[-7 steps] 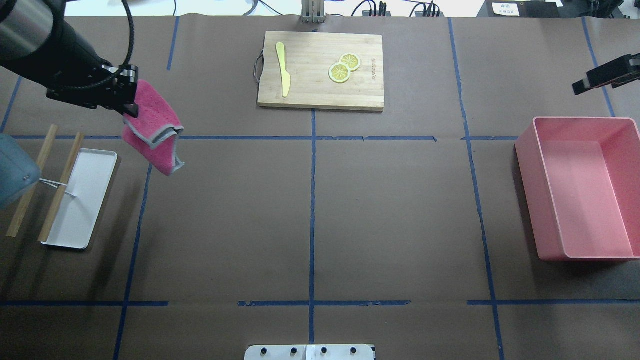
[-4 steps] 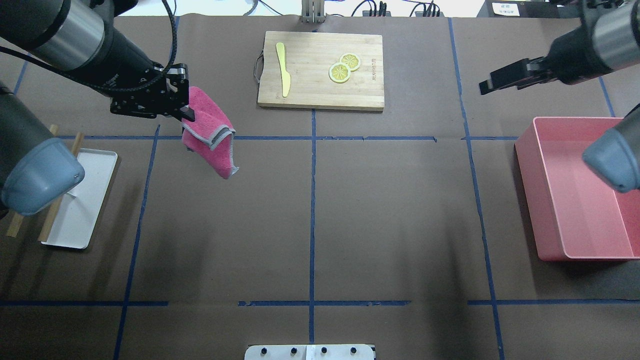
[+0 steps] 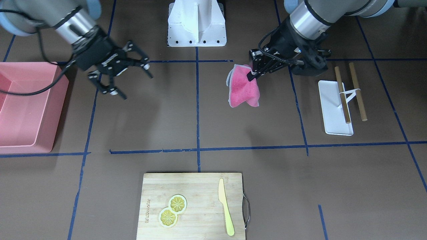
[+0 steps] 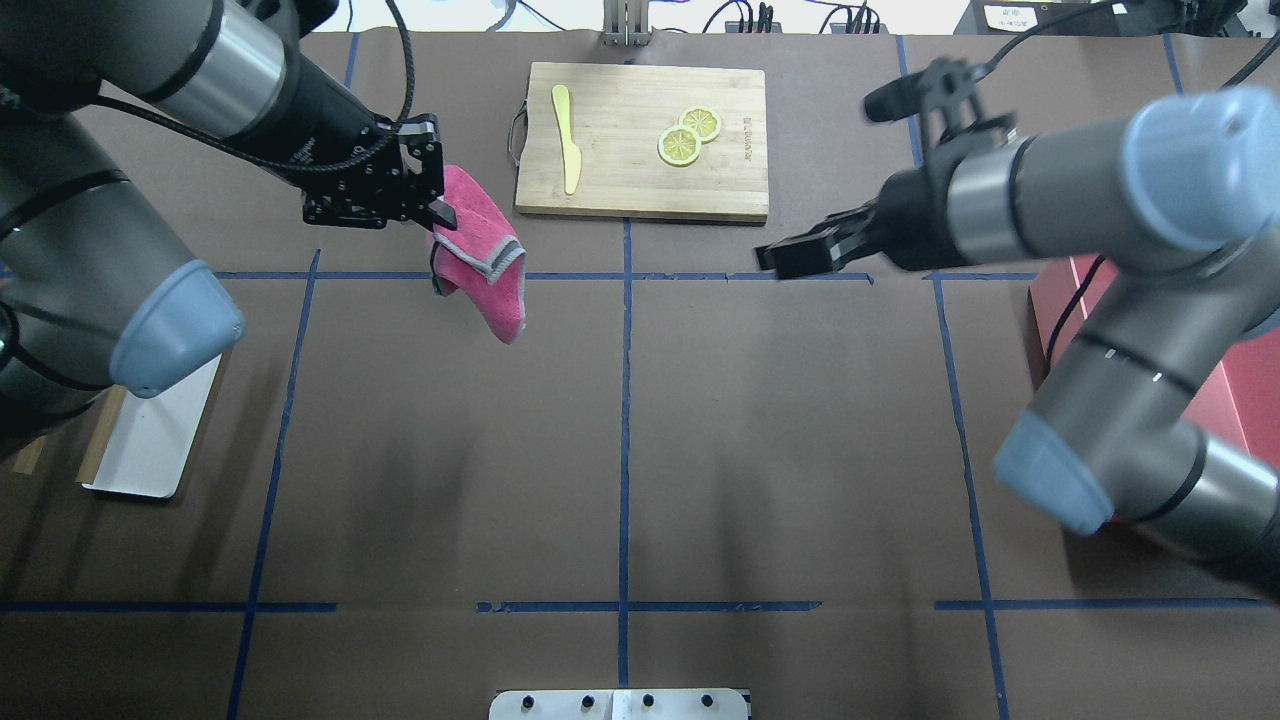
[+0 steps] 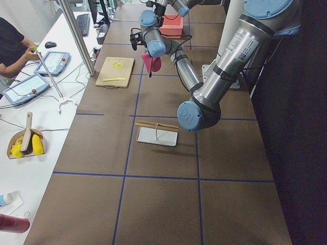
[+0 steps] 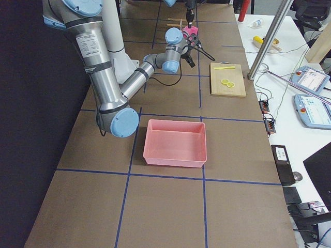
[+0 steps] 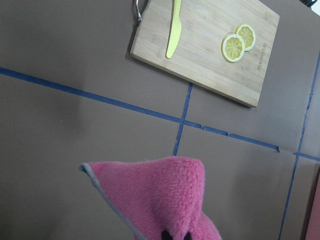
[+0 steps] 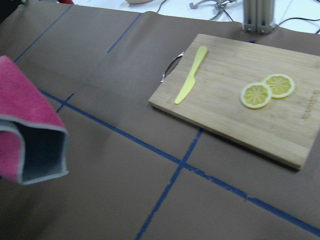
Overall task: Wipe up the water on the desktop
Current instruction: 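Hold the towel with the left gripper while the right gripper reaches toward it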
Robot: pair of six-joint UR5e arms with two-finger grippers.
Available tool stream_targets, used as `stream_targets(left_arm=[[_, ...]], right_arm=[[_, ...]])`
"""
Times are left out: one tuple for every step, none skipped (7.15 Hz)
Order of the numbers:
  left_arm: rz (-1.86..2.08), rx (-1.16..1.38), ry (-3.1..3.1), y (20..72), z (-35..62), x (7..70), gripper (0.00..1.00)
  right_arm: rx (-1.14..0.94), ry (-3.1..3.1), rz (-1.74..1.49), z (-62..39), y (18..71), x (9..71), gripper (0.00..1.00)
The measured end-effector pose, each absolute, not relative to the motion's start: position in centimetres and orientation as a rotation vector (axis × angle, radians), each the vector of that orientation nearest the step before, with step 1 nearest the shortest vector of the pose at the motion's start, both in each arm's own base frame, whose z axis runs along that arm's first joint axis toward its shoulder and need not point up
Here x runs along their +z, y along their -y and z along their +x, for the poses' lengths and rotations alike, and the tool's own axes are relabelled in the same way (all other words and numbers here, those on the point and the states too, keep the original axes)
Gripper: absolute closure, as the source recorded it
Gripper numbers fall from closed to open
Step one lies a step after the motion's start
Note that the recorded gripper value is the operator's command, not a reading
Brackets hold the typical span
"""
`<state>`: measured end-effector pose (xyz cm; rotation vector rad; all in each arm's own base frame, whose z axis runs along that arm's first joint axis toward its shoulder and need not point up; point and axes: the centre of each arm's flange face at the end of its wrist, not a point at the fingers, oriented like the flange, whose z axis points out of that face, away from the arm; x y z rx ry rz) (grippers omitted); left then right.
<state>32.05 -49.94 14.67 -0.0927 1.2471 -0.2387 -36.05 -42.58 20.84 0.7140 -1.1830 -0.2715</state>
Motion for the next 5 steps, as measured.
stream_targets(left_arm=[[-0.101,-0.229,-1.246,50.1,33.2,14.3,1.0],[-0.111,-0.218,-1.243,50.1,34.4,14.0,1.0],[-0.121,-0.201,-1.243,50.0,35.8,13.3,1.0],[-0.133,-0.177,-1.244,49.7,37.6,12.3,1.0],[-0.149,-0.158,-1.246,49.5,39.6,10.9,1.0]], right_arm=[[-0.294,1.167,0.786,-39.3,39.8,19.6,0.01],[-0.324,1.144,0.852,-41.5,37.8,18.6,0.01],[-0.34,1.131,0.89,-42.9,36.4,17.9,0.01],[-0.348,1.129,0.905,-43.7,35.6,17.4,0.01],[-0.353,1.131,0.91,-44.1,35.2,17.1,0.01]])
